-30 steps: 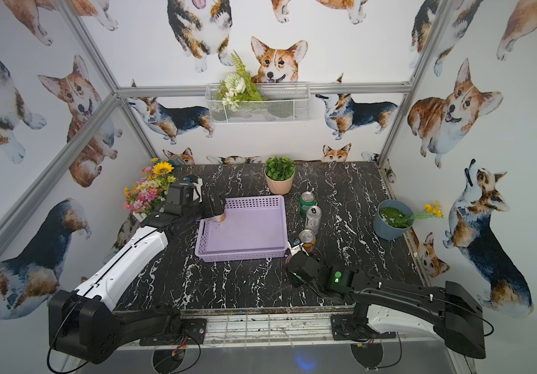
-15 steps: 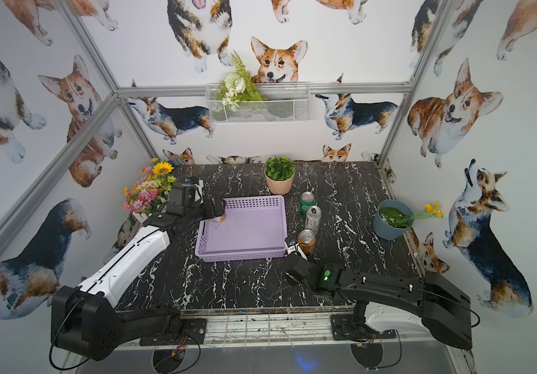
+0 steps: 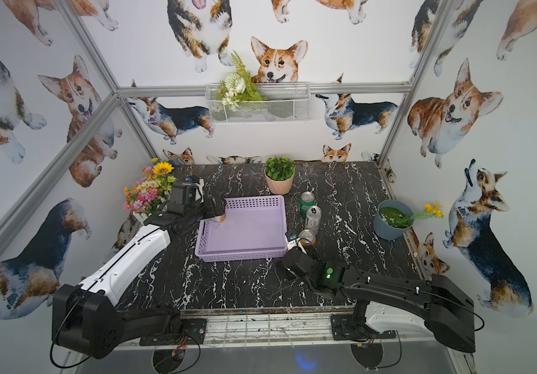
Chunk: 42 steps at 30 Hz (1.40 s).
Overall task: Take out the drinks from the basket
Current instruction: Place the drink at the center of the board, then pick up the drink from the basket.
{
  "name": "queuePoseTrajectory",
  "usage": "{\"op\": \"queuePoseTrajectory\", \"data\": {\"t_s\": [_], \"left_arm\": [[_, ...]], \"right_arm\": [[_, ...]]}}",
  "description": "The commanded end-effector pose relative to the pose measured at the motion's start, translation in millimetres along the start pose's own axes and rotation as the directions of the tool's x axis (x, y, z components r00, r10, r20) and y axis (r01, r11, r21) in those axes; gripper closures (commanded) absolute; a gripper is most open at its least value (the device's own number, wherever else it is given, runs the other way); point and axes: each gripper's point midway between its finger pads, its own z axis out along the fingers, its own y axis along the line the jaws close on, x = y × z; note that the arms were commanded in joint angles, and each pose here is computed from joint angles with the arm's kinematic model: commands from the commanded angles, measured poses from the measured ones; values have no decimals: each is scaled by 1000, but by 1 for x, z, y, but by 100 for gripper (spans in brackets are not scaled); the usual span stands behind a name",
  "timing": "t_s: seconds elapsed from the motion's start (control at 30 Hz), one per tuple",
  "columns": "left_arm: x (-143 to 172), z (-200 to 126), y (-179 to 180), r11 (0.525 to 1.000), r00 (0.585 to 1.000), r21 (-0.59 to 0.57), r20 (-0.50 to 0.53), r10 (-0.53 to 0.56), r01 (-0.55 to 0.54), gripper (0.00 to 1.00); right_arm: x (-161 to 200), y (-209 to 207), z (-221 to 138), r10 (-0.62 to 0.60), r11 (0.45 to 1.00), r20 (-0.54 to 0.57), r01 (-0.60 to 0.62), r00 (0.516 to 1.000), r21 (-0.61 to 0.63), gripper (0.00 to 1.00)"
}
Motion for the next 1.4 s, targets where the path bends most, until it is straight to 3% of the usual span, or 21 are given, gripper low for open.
{"op": "queuePoseTrajectory", "data": {"t_s": [0.0, 0.1, 0.2, 0.3, 0.43, 0.63, 0.9, 1.37], "left_arm": [[0, 4, -4, 1000, 1000, -2, -3, 14, -14, 1], [5, 15, -9, 997, 998, -48, -22, 52, -53, 4], [6, 23, -3, 969, 992, -217, -55, 113, -122, 8], [6, 25, 17, 956, 997, -283, -50, 58, -70, 6], [10, 23, 27, 964, 1000, -266, -23, 6, -12, 0], [24, 50, 37, 954, 996, -298, -91, -1, -26, 0], [9, 66, 40, 954, 999, -298, -25, -24, 15, 7], [15, 95, 43, 950, 998, -313, -66, -22, 0, 17]], "right_arm": [[-25, -1, -13, 0, 1000, 68, -1, 998, 6, 0], [-52, 1, -24, 13, 1000, 129, -13, 991, -4, 0], [-73, 1, -31, 28, 1000, 166, -27, 986, -7, 0], [-82, 1, -35, 38, 999, 191, -35, 981, -16, 0], [-82, -4, -35, 47, 999, 199, -47, 979, -7, 0], [-86, -5, -38, 54, 999, 213, -51, 975, -19, 0], [-88, -10, -41, 58, 998, 226, -56, 972, -13, 0], [-85, -18, -42, 77, 997, 230, -76, 970, -9, 0]]}}
